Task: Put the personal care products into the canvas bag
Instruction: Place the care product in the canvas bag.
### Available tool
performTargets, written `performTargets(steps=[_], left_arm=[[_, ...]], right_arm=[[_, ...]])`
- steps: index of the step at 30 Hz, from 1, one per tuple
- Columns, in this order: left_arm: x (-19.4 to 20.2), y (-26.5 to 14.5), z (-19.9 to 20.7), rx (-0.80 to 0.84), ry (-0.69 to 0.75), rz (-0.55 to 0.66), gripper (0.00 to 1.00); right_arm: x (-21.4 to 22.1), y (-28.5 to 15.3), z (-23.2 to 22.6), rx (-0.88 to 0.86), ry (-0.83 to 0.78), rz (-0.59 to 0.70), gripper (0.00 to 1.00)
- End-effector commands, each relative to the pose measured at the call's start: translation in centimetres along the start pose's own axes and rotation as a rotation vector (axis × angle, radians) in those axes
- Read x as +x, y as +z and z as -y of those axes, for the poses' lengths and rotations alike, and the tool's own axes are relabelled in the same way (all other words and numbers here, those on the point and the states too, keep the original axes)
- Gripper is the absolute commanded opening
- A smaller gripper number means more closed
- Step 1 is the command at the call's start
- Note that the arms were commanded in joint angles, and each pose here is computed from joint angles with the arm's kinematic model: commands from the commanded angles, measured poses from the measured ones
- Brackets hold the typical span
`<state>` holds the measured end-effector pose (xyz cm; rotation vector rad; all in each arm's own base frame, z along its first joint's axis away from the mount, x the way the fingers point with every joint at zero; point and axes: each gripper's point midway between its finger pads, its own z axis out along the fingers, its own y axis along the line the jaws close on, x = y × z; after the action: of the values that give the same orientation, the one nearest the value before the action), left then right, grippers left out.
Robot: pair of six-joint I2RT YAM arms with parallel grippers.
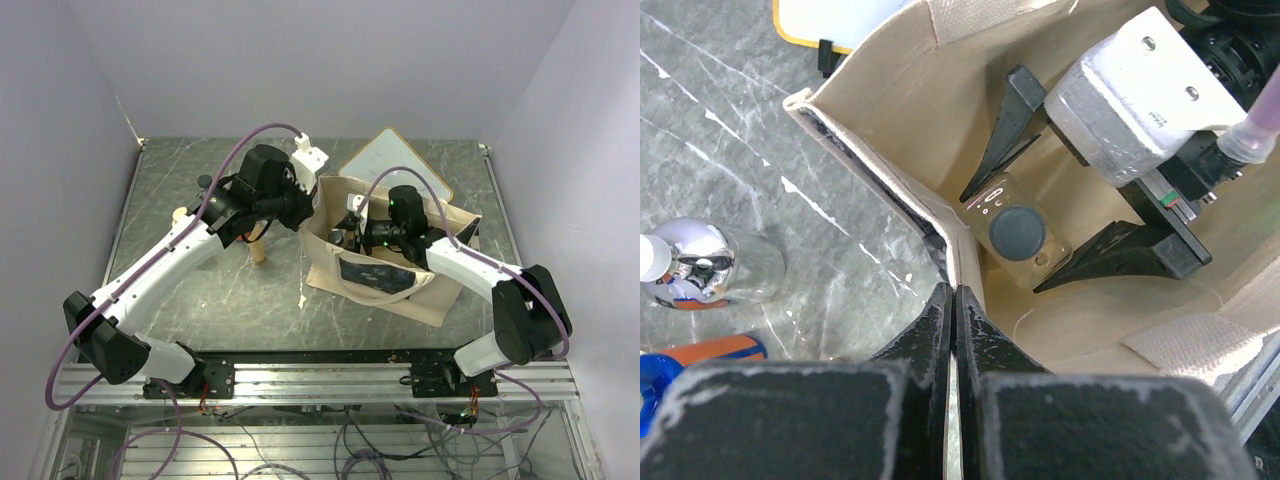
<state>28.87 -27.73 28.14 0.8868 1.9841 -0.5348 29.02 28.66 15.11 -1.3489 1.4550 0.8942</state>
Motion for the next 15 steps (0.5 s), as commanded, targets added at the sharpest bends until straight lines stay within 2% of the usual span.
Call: performTargets(steps=[1,7,8,9,15], left_arm=[[-0.2,-0.1,1.2,0.075,0.027,0.016,0.08],[0.0,0.1,1.5,0.097,0.025,0.013,0.09],[0.1,0.2,1.5,0.098,0.023,0.012,0.09],[0.2,0.2,1.5,0.097,0.022,0.011,0.09],[0.2,0.3,1.2,0.081,0.026,0.011,0.08]], right_arm=[[-0.5,0.2,0.1,-0.017,-0.041,-0.027,0.25],[-1.7,0.2,1.0,-0.002,-0.028,-0.038,0.36],[-1.9,0.2,1.2,0.003,-0.028,-0.038,0.47],[-2.0,0.2,1.3,0.006,-0.029,-0.038,0.52],[-2.9,0.2,2.0,0.009,-0.034,-0.043,0.64]])
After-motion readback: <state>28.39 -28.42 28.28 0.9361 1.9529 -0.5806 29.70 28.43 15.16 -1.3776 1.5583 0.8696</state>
